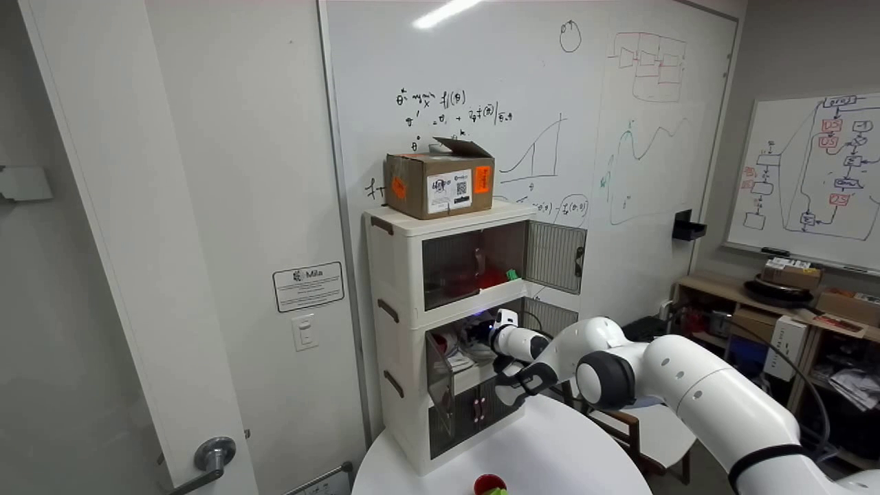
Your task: Remove one towel from the middle cabinet
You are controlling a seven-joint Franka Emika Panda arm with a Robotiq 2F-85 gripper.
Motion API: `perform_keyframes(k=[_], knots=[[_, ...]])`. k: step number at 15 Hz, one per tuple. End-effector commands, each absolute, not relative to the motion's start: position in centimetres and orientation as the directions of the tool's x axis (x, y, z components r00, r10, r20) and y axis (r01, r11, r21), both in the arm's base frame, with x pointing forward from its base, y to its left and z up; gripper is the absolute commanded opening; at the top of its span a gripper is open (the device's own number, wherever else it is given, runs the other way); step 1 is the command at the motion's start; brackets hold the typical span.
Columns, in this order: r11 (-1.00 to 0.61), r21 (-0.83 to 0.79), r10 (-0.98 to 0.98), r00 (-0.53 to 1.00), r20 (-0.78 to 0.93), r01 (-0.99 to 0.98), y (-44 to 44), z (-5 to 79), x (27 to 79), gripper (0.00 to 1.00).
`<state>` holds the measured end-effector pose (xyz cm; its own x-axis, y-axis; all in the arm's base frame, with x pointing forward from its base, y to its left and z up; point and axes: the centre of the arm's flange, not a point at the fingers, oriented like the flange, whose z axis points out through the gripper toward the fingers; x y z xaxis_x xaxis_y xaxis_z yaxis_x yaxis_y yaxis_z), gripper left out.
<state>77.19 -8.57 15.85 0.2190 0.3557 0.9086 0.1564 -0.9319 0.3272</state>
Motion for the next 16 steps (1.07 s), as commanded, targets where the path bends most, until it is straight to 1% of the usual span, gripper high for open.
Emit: perform_keyframes(k=[1,5,9,11,13,16], knots=[[-0.920,0.352,0.382,0.197,0.903,0.170,-8.2,18.8,74.2,0.02],[-0.917,0.359,0.391,0.223,0.893,0.173,-7.3,21.0,69.7,0.02],[-0.925,0.345,0.380,0.330,0.864,0.159,-7.4,20.9,67.9,0.02],[-0.931,0.305,0.360,0.378,0.853,0.200,-7.6,20.4,66.8,0.02],[-0.930,0.270,0.350,0.384,0.854,0.248,-7.0,20.3,65.6,0.02],[-0.924,0.271,0.353,0.328,0.876,0.270,-5.8,21.4,63.5,0.02]])
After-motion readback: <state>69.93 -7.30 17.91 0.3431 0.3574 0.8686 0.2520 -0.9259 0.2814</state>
